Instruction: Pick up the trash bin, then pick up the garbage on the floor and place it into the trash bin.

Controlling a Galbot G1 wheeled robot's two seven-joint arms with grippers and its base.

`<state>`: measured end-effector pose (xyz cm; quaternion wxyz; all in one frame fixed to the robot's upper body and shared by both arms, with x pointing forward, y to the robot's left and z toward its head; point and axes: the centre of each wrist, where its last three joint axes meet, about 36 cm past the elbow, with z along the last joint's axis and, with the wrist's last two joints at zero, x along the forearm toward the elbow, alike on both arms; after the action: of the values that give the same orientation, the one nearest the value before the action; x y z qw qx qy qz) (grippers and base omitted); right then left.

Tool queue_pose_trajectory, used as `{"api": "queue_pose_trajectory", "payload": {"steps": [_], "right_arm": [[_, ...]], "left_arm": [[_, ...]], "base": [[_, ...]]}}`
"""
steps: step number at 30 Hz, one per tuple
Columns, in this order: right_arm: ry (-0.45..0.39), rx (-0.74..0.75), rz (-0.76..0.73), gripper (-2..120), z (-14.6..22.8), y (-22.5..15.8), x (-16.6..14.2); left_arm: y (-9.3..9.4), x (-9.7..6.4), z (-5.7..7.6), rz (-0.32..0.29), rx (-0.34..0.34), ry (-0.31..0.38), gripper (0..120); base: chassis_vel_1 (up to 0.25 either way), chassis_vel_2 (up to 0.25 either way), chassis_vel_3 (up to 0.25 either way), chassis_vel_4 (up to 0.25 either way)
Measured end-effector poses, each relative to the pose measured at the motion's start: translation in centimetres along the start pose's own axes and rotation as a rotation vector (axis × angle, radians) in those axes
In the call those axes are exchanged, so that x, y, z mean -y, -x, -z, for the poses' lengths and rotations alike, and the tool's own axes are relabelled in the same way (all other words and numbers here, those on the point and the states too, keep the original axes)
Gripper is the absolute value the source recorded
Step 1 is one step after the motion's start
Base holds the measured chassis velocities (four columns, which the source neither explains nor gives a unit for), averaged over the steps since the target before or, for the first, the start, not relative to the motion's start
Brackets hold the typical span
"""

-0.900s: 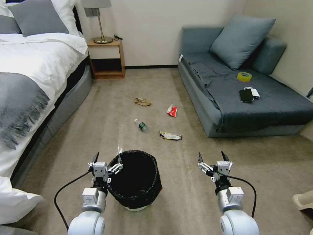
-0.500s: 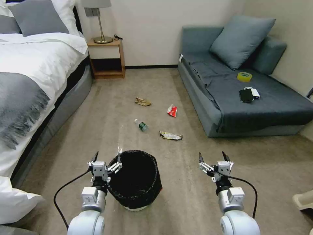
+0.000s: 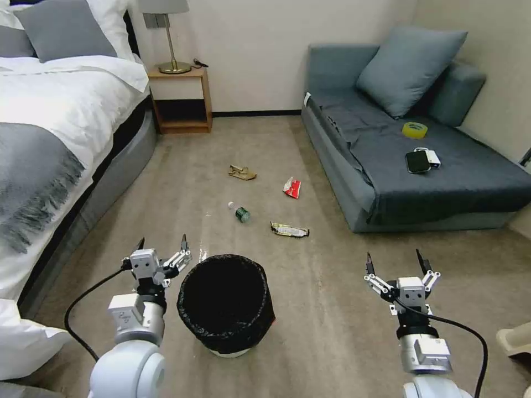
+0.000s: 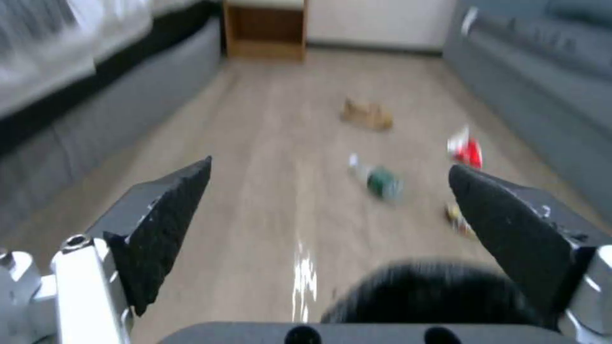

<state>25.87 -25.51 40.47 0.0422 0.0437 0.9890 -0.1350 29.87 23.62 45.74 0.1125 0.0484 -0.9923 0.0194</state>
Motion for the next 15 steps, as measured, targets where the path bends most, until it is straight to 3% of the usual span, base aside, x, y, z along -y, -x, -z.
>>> {"api": "queue_pose_trajectory", "payload": {"steps": [1, 3, 4, 5, 6, 8, 15], "right_arm": [[0.043, -0.016, 0.002, 100, 0.4, 0.0, -0.2], [0.043, -0.016, 0.002, 100, 0.4, 0.0, -0.2], [0.155, -0.059, 0.014, 100, 1.6, -0.1, -0.7], [0.213, -0.082, 0.025, 100, 2.2, -0.2, -1.0], [0.213, -0.082, 0.025, 100, 2.2, -0.2, -1.0], [0.292, -0.118, 0.063, 100, 3.0, -0.8, -2.1], [0.311, -0.138, 0.083, 100, 3.0, -1.7, -2.9]], "left_arm": [[0.1, -0.2, -0.1, -0.011, -0.039, 0.001, 100], [0.1, -0.2, -0.1, -0.011, -0.039, 0.001, 100], [0.5, -0.5, -0.2, -0.045, -0.143, -0.022, 100], [0.7, -0.6, -0.3, -0.052, -0.187, -0.030, 100], [0.7, -0.6, -0.3, -0.052, -0.187, -0.030, 100], [1.3, -0.8, -0.8, -0.058, -0.257, -0.035, 100], [2.7, -1.1, -2.8, -0.041, -0.355, -0.061, 100]], "base": [[0.000, 0.000, 0.000, 0.000], [0.000, 0.000, 0.000, 0.000], [0.000, 0.000, 0.000, 0.000], [0.000, 0.000, 0.000, 0.000], [0.000, 0.000, 0.000, 0.000], [0.000, 0.000, 0.000, 0.000], [0.000, 0.000, 0.000, 0.000]]}}
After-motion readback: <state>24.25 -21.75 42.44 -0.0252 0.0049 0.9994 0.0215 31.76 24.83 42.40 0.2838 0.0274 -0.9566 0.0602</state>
